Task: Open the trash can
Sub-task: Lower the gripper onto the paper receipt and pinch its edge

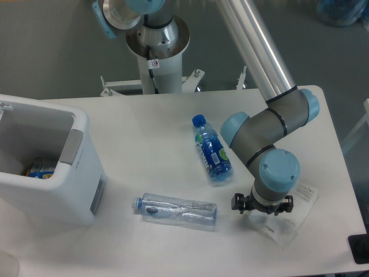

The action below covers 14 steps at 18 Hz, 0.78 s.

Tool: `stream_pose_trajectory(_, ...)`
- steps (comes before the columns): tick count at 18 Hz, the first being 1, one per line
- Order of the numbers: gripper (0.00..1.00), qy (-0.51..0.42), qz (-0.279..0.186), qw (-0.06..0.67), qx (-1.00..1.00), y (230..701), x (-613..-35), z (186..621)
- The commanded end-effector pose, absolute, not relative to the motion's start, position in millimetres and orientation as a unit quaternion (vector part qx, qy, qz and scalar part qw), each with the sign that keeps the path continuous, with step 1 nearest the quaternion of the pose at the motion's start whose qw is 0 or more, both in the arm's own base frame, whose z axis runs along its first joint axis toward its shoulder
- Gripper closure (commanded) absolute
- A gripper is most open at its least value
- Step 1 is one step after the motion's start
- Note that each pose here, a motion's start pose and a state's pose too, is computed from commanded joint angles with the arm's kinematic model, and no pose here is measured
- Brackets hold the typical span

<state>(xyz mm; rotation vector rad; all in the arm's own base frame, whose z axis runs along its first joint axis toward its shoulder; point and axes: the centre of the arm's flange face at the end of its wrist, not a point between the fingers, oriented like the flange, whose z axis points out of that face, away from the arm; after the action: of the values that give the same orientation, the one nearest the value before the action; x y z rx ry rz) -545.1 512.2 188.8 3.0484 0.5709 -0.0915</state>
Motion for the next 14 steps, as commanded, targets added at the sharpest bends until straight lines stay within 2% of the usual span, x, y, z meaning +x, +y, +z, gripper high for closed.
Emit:
stream_pose_trajectory(2,0.06,0.184,-0.030,0.021,0.982,513.3,-547.3,185.5)
stream_pose_trajectory(8,0.33,0.184,-0.031,0.021,0.982,514.8,-549.6,183.9)
stream_pose_trajectory(12,0.70,0.183,-0.033,0.017,0.982,514.8,-549.4,189.5)
stream_pose_trajectory(14,0.94,0.182,-0.035,0.017,0.983,514.8,-549.8,192.5)
